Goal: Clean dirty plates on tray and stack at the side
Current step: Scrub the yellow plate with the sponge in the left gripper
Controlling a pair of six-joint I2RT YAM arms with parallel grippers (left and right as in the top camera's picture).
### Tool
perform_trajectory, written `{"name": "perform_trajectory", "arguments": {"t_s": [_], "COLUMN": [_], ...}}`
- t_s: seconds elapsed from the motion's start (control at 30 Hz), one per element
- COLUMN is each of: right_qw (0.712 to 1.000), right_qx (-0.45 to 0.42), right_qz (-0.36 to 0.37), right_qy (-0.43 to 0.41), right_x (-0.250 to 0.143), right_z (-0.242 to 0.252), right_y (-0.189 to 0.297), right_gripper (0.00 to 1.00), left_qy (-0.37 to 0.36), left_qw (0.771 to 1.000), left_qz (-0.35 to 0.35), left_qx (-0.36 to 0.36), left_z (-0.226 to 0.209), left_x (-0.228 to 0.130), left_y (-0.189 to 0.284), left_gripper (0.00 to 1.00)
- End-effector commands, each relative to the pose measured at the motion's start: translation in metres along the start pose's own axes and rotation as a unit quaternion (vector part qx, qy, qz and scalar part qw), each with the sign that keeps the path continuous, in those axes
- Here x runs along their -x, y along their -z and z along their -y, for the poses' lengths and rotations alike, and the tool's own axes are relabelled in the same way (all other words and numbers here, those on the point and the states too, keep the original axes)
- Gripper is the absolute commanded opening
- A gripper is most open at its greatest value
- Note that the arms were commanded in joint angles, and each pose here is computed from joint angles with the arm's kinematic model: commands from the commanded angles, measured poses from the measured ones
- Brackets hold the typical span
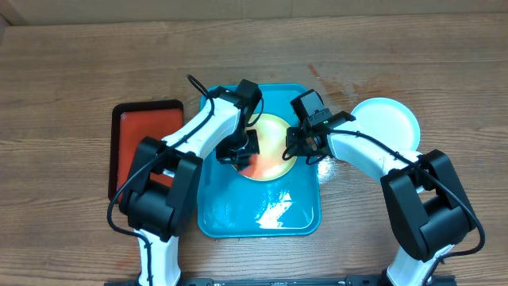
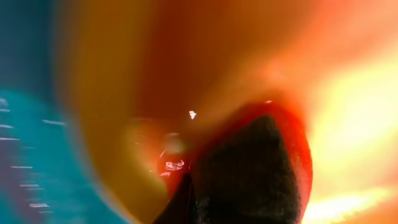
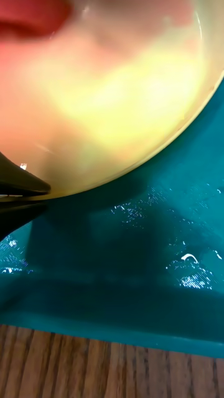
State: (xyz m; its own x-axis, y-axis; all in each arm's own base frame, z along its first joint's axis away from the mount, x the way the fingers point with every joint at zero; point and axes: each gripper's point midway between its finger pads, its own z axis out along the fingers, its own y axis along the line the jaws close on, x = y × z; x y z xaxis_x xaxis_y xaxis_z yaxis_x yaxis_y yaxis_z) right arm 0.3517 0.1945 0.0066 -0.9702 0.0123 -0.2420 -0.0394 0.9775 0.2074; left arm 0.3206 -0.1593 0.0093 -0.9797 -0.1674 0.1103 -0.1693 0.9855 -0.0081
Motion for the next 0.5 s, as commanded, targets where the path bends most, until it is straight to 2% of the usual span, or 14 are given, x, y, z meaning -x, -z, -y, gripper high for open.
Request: {"name": "perform_trajectory", "arguments": {"t_s": [0.0, 0.1, 0.23, 0.47], "right_qw": [0.999, 0.999, 0.999, 0.999], "right_qx": [-0.042, -0.042, -0.043, -0.044], "right_qz": [-0.01, -0.01, -0.01, -0.012], "right_qy": [0.001, 0.001, 0.001, 0.003], "right_x": [-0.008, -0.008, -0.008, -0.008], "right_z": [0.019, 0.019, 0.019, 0.019], "right_y": [-0.012, -0.012, -0.012, -0.012], "right_gripper": [0.04, 0.04, 0.04, 0.04], "left_qy": [0.049, 0.05, 0.019, -0.04], "left_qw": [0.991, 0.989, 0.992, 0.985], "left_qz": [0.096, 0.124, 0.12, 0.037], "left_qx": [0.086, 0.056, -0.017, -0.163], "left_z": [-0.046, -0.034, 0.005, 0.085], "left_x": [0.035, 0.05, 0.053, 0.025], "left_y": [0.016, 0.019, 0.01, -0.023], "left_gripper": [0.04, 0.04, 0.04, 0.04]}}
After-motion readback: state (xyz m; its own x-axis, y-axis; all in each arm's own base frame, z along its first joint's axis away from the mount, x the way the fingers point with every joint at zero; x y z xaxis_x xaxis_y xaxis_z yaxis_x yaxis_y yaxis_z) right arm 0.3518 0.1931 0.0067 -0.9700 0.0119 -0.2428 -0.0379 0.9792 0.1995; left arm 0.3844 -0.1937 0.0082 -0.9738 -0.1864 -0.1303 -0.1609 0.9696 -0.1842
